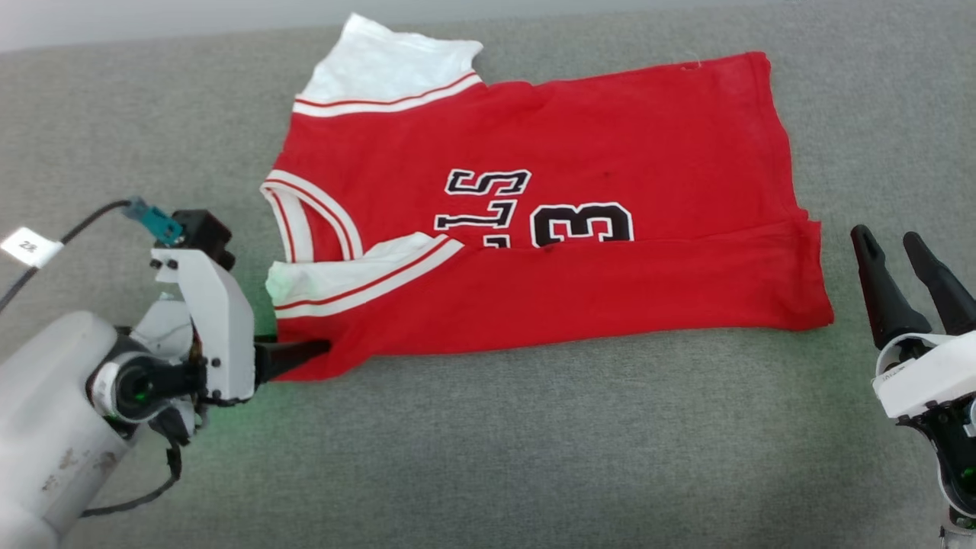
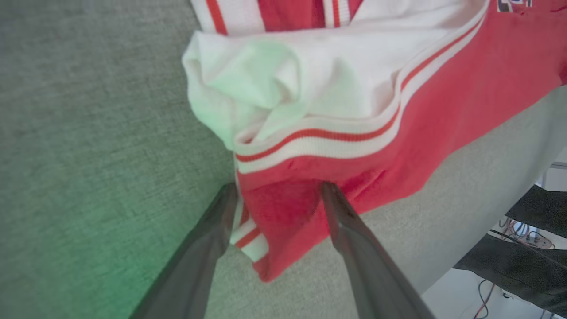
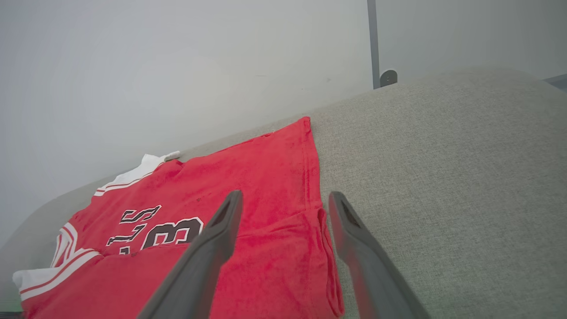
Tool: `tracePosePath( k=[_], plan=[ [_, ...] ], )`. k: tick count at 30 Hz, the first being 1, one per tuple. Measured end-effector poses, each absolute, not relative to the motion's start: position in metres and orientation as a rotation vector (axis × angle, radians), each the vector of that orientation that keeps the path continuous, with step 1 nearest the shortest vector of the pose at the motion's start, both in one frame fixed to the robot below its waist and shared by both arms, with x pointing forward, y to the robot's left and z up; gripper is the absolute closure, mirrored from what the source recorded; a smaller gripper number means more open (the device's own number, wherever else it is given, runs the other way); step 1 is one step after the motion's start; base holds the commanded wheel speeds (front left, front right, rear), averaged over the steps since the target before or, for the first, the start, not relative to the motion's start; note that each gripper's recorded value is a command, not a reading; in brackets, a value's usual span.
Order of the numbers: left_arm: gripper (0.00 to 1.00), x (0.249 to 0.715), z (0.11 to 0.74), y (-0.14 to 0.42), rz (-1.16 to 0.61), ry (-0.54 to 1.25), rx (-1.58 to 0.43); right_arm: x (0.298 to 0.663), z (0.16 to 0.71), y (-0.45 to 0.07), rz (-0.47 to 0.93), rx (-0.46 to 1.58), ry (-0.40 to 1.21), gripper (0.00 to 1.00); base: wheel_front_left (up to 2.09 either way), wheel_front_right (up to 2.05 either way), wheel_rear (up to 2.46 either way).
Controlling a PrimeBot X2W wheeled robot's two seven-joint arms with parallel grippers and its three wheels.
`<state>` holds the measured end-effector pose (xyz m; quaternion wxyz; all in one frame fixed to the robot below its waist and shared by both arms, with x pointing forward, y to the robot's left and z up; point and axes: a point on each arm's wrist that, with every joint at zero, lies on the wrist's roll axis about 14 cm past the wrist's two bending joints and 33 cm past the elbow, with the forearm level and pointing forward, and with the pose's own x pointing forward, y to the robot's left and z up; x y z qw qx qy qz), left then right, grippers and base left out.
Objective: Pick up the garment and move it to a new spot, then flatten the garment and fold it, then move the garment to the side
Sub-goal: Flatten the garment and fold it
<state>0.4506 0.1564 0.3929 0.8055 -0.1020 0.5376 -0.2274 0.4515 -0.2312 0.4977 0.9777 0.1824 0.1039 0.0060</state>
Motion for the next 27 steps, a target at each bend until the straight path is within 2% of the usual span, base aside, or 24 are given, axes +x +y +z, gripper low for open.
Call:
tracePosePath(
  k=[4,5,6,7,8,12,18,24,27],
  plan=[
    [0.00,0.453,0.381,0.152,-0.498,1.181,-0.251,0.450,0.494,-0.236,0.000,0.361,0.223,0.00,0.00,0.00,0.00],
    [0.21,0.454,0.380,0.151,-0.502,1.187,-0.259,0.450,0.493,-0.236,-0.002,0.358,0.229,0.00,0.00,0.00,0.00],
    [0.54,0.454,0.378,0.150,-0.508,1.192,-0.264,0.449,0.493,-0.237,-0.002,0.353,0.235,0.00,0.00,0.00,0.00],
    [0.80,0.454,0.377,0.150,-0.512,1.195,-0.263,0.449,0.491,-0.237,0.000,0.345,0.247,0.00,0.00,0.00,0.00],
    [1.00,0.454,0.376,0.151,-0.513,1.196,-0.263,0.449,0.490,-0.237,0.005,0.337,0.262,0.00,0.00,0.00,0.00],
    [1.00,0.454,0.376,0.150,-0.516,1.191,-0.271,0.446,0.475,-0.229,0.059,0.238,0.391,0.00,0.00,0.00,0.00],
    [1.00,0.455,0.377,0.150,-0.525,1.179,-0.266,0.428,0.442,-0.224,0.152,0.019,0.693,0.00,0.00,0.00,0.00],
    [1.00,0.457,0.377,0.148,-0.539,1.174,-0.258,0.440,0.431,-0.223,0.170,-0.053,0.859,0.00,0.00,0.00,0.00],
    [1.00,0.459,0.376,0.148,-0.545,1.170,-0.258,0.452,0.427,-0.227,0.155,-0.056,0.891,0.00,0.00,0.00,0.00]
  ],
)
